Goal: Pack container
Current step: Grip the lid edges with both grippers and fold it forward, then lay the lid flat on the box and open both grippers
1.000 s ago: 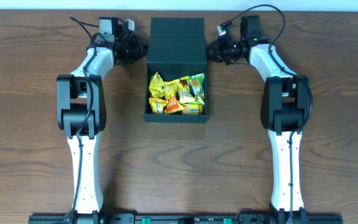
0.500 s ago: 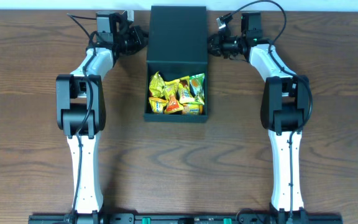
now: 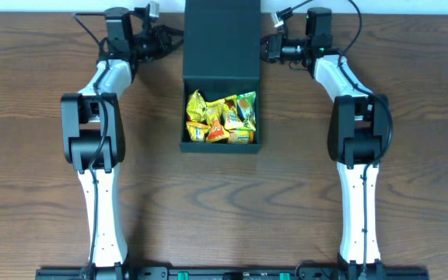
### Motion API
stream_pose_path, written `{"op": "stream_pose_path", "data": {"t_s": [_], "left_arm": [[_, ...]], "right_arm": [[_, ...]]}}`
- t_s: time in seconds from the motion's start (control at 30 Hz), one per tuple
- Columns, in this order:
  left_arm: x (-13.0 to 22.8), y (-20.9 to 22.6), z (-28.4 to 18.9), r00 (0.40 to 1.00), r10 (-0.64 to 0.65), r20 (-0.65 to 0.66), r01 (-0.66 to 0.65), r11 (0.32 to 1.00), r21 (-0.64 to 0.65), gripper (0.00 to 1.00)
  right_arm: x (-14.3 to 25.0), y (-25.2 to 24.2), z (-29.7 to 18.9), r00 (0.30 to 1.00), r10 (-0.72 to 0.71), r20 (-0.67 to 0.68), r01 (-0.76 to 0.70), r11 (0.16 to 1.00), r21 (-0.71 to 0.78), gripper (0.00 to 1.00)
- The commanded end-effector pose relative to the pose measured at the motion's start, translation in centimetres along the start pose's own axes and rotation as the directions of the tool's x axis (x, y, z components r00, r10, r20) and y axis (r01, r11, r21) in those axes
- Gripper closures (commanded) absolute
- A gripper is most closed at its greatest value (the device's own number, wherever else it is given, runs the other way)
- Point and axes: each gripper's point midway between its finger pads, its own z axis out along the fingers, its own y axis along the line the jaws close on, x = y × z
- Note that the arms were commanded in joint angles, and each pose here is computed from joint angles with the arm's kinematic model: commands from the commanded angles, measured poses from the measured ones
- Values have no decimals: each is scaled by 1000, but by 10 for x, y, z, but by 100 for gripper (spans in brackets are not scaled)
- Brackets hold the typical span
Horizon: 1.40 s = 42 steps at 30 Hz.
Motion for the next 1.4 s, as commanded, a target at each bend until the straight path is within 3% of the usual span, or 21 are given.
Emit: {"op": "stream_pose_path", "data": {"t_s": [0.0, 0.27, 0.8, 0.97, 1.2, 1.37], "left_arm": [[5, -11, 2, 999, 24, -46, -20, 996, 89, 94], [12, -38, -3, 990, 105, -98, -80, 971, 226, 94], [15, -102, -26, 948, 277, -155, -184, 877, 443, 94], [12, -113, -30, 950, 269, -156, -175, 877, 447, 95], [13, -128, -34, 963, 168, -210, -61, 898, 436, 94], [19, -147, -37, 960, 181, -215, -66, 889, 453, 94]], "right_arm": [[10, 11, -2, 998, -15, -53, 9, 994, -108, 98], [10, 50, -7, 981, -163, -105, 130, 955, -268, 98], [-3, 85, -8, 975, -194, -109, 156, 945, -288, 98], [0, 106, -3, 974, -191, -125, 146, 943, -299, 98], [3, 125, -7, 982, -106, -155, 57, 955, -291, 98], [4, 130, -6, 982, -110, -153, 61, 954, -295, 98]]}}
